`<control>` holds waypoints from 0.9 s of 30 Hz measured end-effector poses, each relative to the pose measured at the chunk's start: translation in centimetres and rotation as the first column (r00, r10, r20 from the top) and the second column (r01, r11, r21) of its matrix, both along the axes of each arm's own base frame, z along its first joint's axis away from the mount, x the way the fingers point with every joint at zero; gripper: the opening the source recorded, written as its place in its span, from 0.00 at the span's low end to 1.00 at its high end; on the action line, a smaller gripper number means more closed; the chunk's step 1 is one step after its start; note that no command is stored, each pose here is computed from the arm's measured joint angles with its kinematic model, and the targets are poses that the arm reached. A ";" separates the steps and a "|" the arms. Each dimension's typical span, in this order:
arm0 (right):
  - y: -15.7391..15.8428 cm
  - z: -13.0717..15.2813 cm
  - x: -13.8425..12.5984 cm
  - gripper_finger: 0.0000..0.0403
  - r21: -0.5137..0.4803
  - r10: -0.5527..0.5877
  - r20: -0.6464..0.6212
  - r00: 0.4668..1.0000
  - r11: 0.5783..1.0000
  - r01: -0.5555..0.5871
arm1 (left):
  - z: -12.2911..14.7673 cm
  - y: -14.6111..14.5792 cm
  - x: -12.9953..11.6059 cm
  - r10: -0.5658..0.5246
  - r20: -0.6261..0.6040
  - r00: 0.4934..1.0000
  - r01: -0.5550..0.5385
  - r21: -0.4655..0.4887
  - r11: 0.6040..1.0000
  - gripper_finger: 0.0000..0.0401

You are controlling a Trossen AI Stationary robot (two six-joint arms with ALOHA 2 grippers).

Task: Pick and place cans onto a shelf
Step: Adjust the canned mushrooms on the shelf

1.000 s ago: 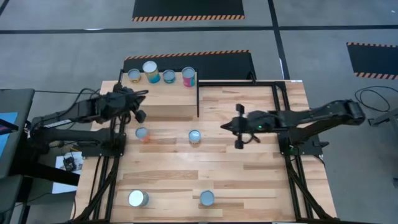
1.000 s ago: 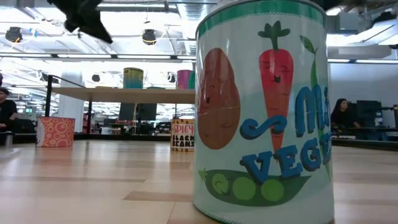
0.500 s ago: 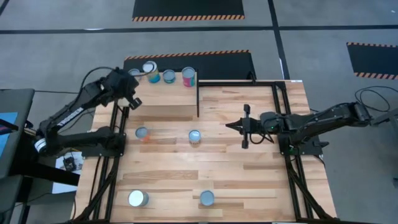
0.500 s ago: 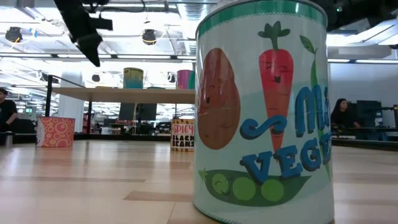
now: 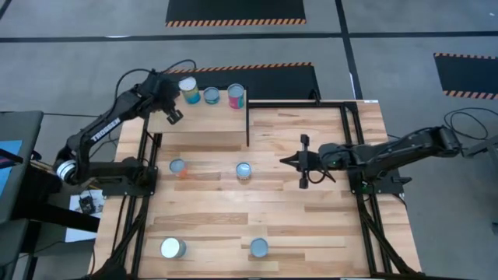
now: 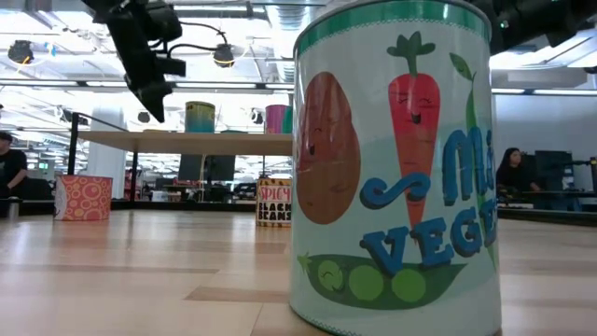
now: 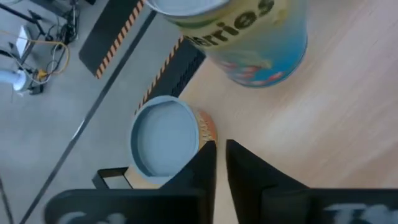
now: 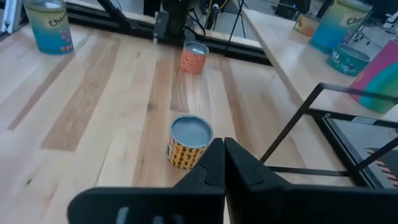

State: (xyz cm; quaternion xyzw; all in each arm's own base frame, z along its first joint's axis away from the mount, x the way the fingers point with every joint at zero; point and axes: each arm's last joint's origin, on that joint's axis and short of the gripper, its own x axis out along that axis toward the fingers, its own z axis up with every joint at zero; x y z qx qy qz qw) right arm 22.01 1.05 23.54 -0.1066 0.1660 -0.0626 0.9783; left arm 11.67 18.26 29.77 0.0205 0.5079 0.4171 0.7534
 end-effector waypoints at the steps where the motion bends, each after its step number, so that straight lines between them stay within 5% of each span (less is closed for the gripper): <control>1: 0.0 -0.2 0.1 0.03 0.000 0.000 -0.008 1.000 1.000 0.000 | -0.2 0.2 0.0 0.007 -0.012 1.000 -0.007 -0.005 1.000 0.10; 13: 0.1 -1.3 1.2 0.05 -0.002 0.000 -0.035 0.999 1.000 0.000 | -2.2 2.4 1.2 0.031 -0.135 0.990 -0.031 0.000 1.000 0.32; 20: 0.1 -1.2 1.2 0.04 -0.003 0.000 -0.034 0.999 1.000 0.000 | -2.9 3.2 1.2 0.036 -0.161 0.986 -0.040 -0.018 0.999 0.29; 27: 0.1 -1.2 1.2 0.05 -0.002 0.000 -0.033 0.999 1.000 0.000 | -3.0 3.3 1.2 0.017 -0.176 0.984 -0.022 -0.022 1.000 0.14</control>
